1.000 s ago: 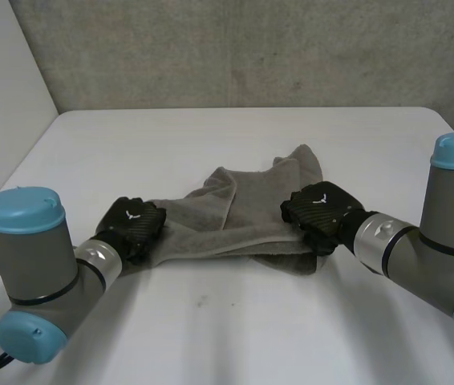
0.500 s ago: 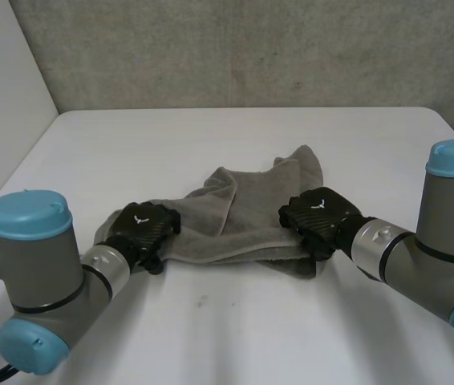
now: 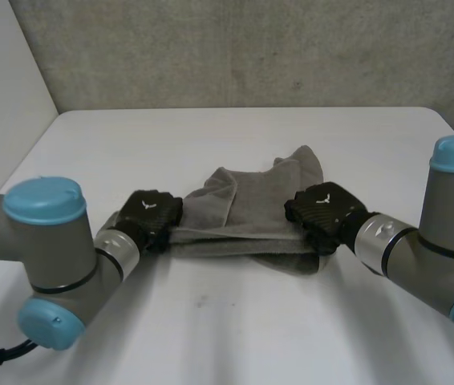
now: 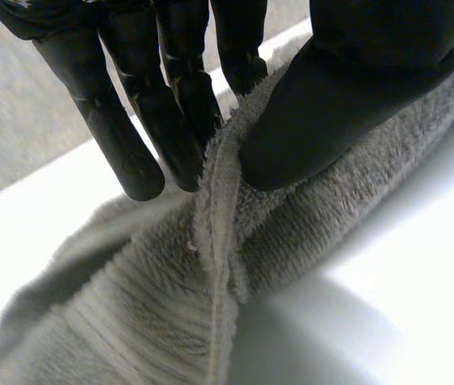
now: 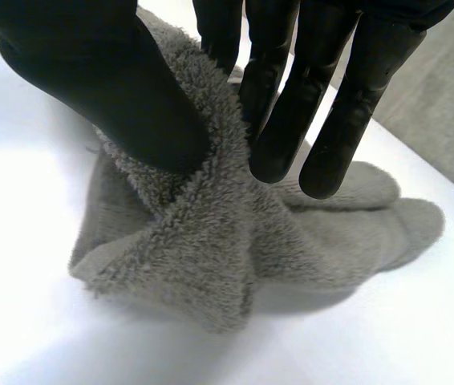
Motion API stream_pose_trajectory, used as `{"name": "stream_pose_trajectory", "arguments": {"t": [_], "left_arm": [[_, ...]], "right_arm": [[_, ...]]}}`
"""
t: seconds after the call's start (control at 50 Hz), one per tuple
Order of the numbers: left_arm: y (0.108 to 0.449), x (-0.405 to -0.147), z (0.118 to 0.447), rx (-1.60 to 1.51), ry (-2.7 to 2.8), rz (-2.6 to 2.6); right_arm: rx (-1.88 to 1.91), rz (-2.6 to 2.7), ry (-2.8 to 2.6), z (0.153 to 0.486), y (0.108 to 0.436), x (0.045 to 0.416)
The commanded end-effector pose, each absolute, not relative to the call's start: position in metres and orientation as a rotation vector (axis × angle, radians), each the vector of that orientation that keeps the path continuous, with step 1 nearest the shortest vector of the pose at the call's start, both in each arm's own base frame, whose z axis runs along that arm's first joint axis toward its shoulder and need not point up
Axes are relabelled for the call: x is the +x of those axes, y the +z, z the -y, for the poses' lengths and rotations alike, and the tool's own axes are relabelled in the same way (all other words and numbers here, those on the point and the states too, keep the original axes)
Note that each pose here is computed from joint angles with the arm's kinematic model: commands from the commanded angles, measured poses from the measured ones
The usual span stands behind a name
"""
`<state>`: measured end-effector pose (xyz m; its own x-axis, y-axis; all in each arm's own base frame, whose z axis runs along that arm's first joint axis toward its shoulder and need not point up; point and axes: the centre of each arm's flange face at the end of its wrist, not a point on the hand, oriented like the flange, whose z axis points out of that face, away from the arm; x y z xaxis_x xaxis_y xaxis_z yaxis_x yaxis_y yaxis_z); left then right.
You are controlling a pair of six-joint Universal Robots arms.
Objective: Fold the towel.
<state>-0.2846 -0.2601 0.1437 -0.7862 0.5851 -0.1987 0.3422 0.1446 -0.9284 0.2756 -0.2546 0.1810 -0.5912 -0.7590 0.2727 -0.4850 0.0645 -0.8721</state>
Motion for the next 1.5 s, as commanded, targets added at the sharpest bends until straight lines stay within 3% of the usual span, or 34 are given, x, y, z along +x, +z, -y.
{"name": "stream_pose_trajectory", "arguments": {"t": [0.02, 0.04, 0.08, 0.12, 0.22, 0.28, 0.32, 0.46, 0.58, 0.6, 0.62, 0.66, 0.68, 0.7, 0.72, 0.82, 0.9, 0.94, 0.96, 1.0, 1.02, 1.06, 1.08, 1.12, 1.18, 1.22, 1.36, 1.5], "left_arm": [[0.252, -0.274, 0.231, -0.859, 1.975, 1.957], [0.253, -0.274, 0.231, -0.859, 1.976, 1.957], [0.304, -0.265, 0.212, -0.818, 2.101, 1.827], [0.323, -0.26, 0.205, -0.801, 2.142, 1.786], [0.343, -0.254, 0.194, -0.827, 2.106, 1.811], [0.337, -0.252, 0.196, -0.864, 1.999, 1.912], [0.325, -0.251, 0.204, -0.874, 1.927, 1.99], [0.269, -0.259, 0.261, -0.962, 1.75, 2.204], [0.259, -0.272, 0.303, -1.087, 1.836, 2.194], [0.275, -0.28, 0.326, -1.094, 1.963, 2.134], [0.275, -0.28, 0.326, -1.094, 1.964, 2.133], [0.329, -0.291, 0.352, -0.984, 2.27, 1.91], [0.329, -0.291, 0.352, -0.983, 2.272, 1.909], [0.357, -0.296, 0.358, -0.91, 2.417, 1.761], [0.385, -0.297, 0.361, -0.823, 2.546, 1.604], [0.422, -0.296, 0.363, -0.617, 2.695, 1.313], [0.392, -0.289, 0.359, -0.577, 2.562, 1.471], [0.35, -0.288, 0.355, -0.629, 2.445, 1.634], [0.35, -0.288, 0.355, -0.63, 2.444, 1.634], [0.303, -0.284, 0.35, -0.678, 2.321, 1.799], [0.303, -0.284, 0.35, -0.678, 2.32, 1.8], [0.257, -0.278, 0.341, -0.721, 2.184, 1.957], [0.257, -0.278, 0.341, -0.721, 2.183, 1.958], [0.218, -0.269, 0.332, -0.742, 2.073, 2.082], [0.201, -0.264, 0.326, -0.75, 2.03, 2.129], [0.173, -0.26, 0.317, -0.765, 1.969, 2.184], [0.156, -0.252, 0.311, -0.806, 1.959, 2.226], [0.175, -0.241, 0.31, -0.804, 2.038, 2.21]], "right_arm": [[-1.225, -2.114, -1.724, 0.259, 0.248, 0.267], [-1.225, -2.114, -1.724, 0.259, 0.249, 0.267], [-1.235, -2.077, -1.807, 0.249, 0.291, 0.263], [-1.259, -2.051, -1.847, 0.243, 0.308, 0.26], [-1.378, -2.027, -1.907, 0.231, 0.337, 0.255], [-1.456, -2.033, -1.895, 0.23, 0.34, 0.255], [-1.55, -2.063, -1.797, 0.236, 0.321, 0.262], [-1.732, -2.1, -1.654, 0.25, 0.28, 0.279], [-1.715, -2.087, -1.979, 0.303, 0.276, 0.296], [-1.65, -2.028, -2.171, 0.32, 0.287, 0.302], [-1.649, -2.027, -2.172, 0.32, 0.287, 0.302], [-1.44, -1.776, -2.605, 0.345, 0.329, 0.312], [-1.296, -1.584, -2.832, 0.353, 0.354, 0.316], [-1.294, -1.582, -2.834, 0.353, 0.354, 0.316], [-1.179, -1.421, -2.995, 0.355, 0.374, 0.318], [-1.108, -1.209, -3.098, 0.343, 0.397, 0.316], [-1.327, -1.262, -2.87, 0.333, 0.365, 0.32], [-1.414, -1.41, -2.684, 0.333, 0.34, 0.314], [-1.414, -1.411, -2.683, 0.333, 0.34, 0.314], [-1.465, -1.598, -2.48, 0.339, 0.309, 0.304], [-1.465, -1.599, -2.479, 0.339, 0.309, 0.304], [-1.528, -1.734, -2.268, 0.34, 0.274, 0.301], [-1.529, -1.735, -2.266, 0.34, 0.274, 0.301], [-1.592, -1.864, -2.033, 0.337, 0.238, 0.293], [-1.612, -1.938, -1.904, 0.335, 0.217, 0.288], [-1.658, -2.046, -1.687, 0.329, 0.18, 0.282], [-1.657, -2.117, -1.594, 0.327, 0.163, 0.275], [-1.229, -2.212, -1.614, 0.324, 0.187, 0.26]]}}
